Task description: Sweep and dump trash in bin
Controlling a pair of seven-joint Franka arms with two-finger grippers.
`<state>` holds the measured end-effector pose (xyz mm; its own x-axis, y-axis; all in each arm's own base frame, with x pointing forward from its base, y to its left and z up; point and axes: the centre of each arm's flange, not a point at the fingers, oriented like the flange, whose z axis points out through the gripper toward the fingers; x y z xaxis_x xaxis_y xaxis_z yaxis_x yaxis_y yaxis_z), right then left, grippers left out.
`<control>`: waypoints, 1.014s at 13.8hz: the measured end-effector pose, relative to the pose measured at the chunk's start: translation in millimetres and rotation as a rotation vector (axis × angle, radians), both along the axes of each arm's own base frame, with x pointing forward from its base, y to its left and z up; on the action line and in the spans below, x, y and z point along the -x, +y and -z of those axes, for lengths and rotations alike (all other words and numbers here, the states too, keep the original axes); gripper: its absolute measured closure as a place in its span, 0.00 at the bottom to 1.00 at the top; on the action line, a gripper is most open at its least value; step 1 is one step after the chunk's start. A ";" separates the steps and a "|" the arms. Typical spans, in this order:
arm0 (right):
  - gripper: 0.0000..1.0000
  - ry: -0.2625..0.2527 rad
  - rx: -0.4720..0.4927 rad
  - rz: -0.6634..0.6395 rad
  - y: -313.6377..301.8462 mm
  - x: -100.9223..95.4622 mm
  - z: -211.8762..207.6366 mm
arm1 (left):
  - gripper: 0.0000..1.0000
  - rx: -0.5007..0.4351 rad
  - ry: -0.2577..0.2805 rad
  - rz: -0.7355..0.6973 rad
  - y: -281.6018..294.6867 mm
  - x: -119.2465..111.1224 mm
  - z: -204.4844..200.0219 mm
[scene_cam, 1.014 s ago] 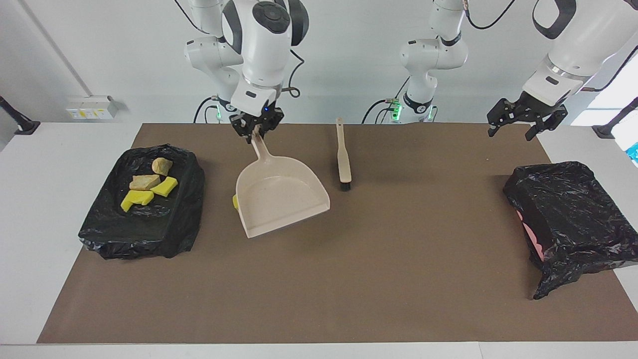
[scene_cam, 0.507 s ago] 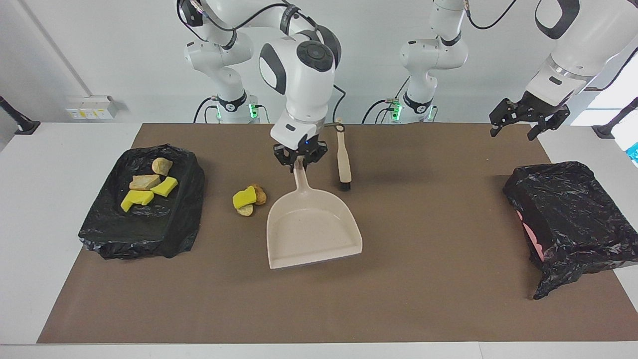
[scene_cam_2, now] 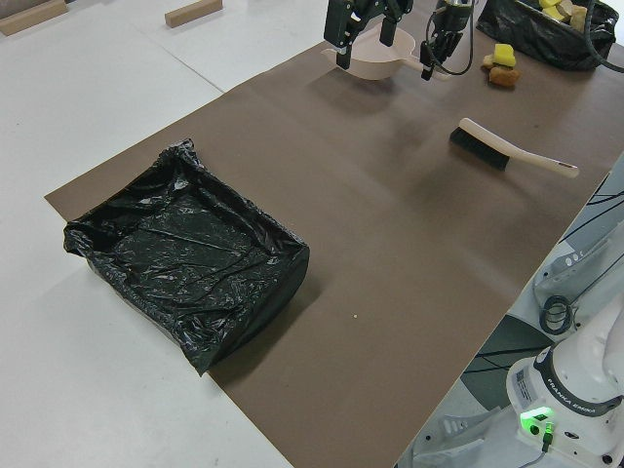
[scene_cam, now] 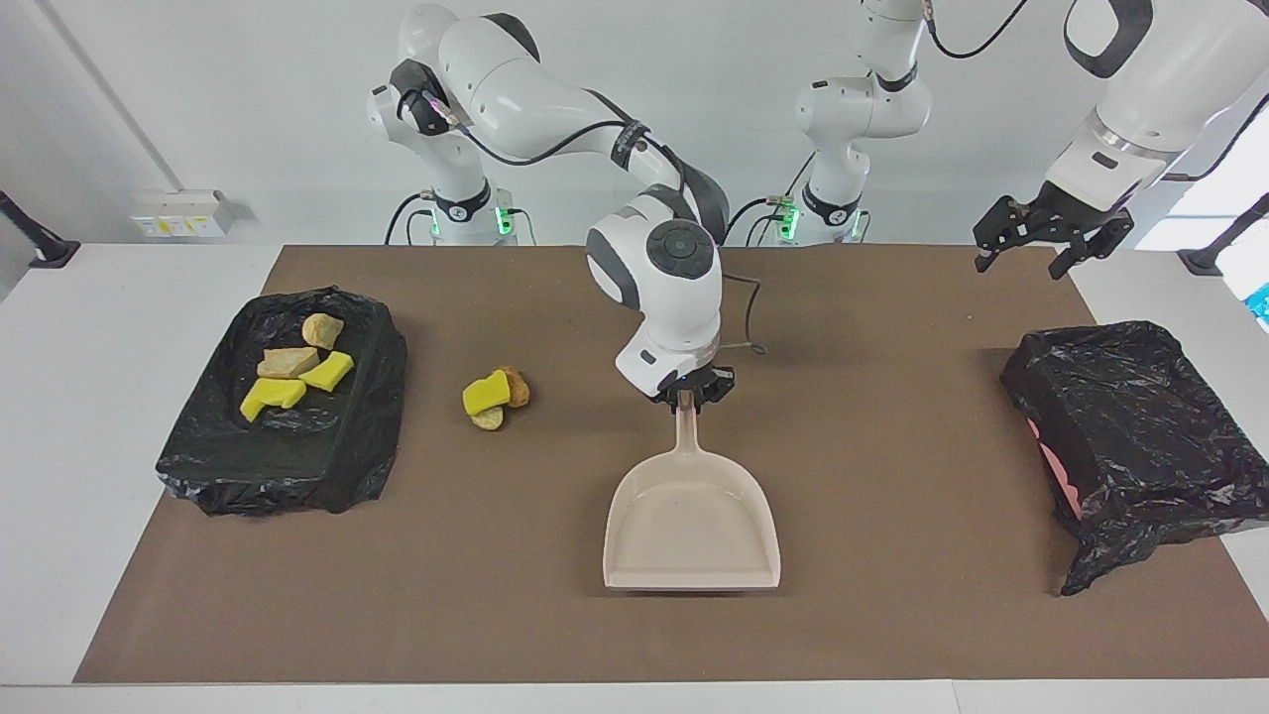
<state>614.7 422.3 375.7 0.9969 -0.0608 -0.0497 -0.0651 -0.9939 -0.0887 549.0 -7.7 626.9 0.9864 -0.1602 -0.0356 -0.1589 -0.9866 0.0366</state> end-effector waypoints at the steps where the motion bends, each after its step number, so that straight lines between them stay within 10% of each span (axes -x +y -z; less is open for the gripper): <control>1: 0.67 0.004 0.001 -0.002 2.2 0.5 7.3 | 0.00 0.000 0.000 0.000 0.0 0.0 0.0; 8: 0.67 0.005 -0.005 -0.022 16.6 10.5 38.3 | 0.00 0.000 0.000 0.000 0.0 0.0 0.0; 14: 0.07 0.021 0.015 -0.036 16.9 20.4 20.5 | 0.00 0.000 0.000 0.000 0.0 0.0 0.0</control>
